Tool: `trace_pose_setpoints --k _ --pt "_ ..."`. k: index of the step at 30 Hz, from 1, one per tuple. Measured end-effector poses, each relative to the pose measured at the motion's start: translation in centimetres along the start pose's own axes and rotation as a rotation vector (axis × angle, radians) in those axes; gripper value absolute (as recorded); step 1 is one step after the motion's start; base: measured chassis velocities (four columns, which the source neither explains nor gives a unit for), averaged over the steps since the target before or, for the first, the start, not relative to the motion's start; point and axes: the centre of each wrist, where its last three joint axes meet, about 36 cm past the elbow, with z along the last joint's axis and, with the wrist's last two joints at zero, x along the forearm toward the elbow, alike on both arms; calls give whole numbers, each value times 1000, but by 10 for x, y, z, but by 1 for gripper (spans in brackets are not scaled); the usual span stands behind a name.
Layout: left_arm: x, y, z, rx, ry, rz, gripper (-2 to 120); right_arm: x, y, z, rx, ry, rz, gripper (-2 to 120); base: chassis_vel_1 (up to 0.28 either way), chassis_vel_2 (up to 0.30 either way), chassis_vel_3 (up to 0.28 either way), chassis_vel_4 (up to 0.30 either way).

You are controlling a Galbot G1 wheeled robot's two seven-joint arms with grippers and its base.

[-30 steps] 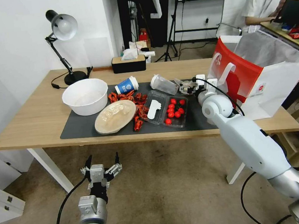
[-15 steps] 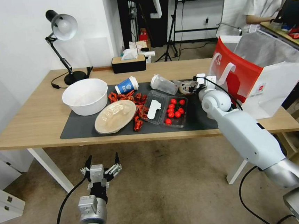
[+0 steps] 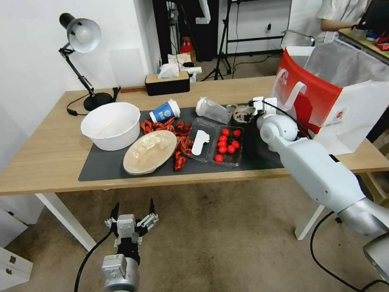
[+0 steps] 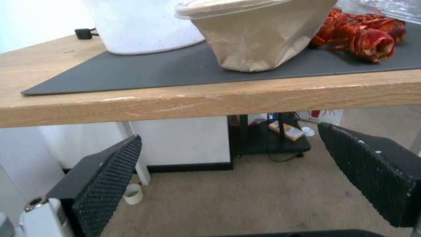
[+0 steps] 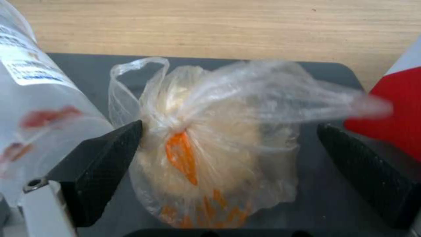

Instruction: Pick up the trash from the table and place it into the takeout bag.

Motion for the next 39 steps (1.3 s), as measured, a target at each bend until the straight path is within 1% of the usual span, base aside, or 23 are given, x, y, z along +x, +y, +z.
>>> trace_pose_setpoints --k 11,24,25,27,28,29,32,33,37,38,39 --pt "-1 -1 1 2 1 4 100 -4 0 4 15 19 -19 100 0 0 0 0" --pt "-1 -3 2 3 2 9 100 -10 -5 -1 14 28 -8 100 0 0 0 0" --pt "-1 -3 2 3 2 10 100 -11 -5 -2 13 28 -7 97 0 0 0 0" --pt "-1 -3 3 3 3 10 100 -12 -5 -2 12 29 -7 95 0 0 0 0" --pt "-1 -3 3 3 3 11 100 -13 -5 -2 10 30 -7 90 0 0 0 0" --pt "-1 -3 3 3 3 11 100 -13 -5 -2 10 30 -7 90 0 0 0 0" --pt "-1 -3 4 3 3 11 100 -15 -5 0 7 36 -8 75 0 0 0 0" --pt "-1 -3 4 3 3 11 100 -15 -5 0 7 36 -8 75 0 0 0 0" --pt "-2 -3 4 2 1 12 100 -16 -5 4 -2 40 -11 58 0 0 0 0" --pt "-2 -3 4 2 1 12 100 -16 -5 4 -2 40 -11 58 0 0 0 0" --pt "-2 -3 4 2 -2 13 100 -16 -4 5 -3 42 -11 51 0 0 0 0"
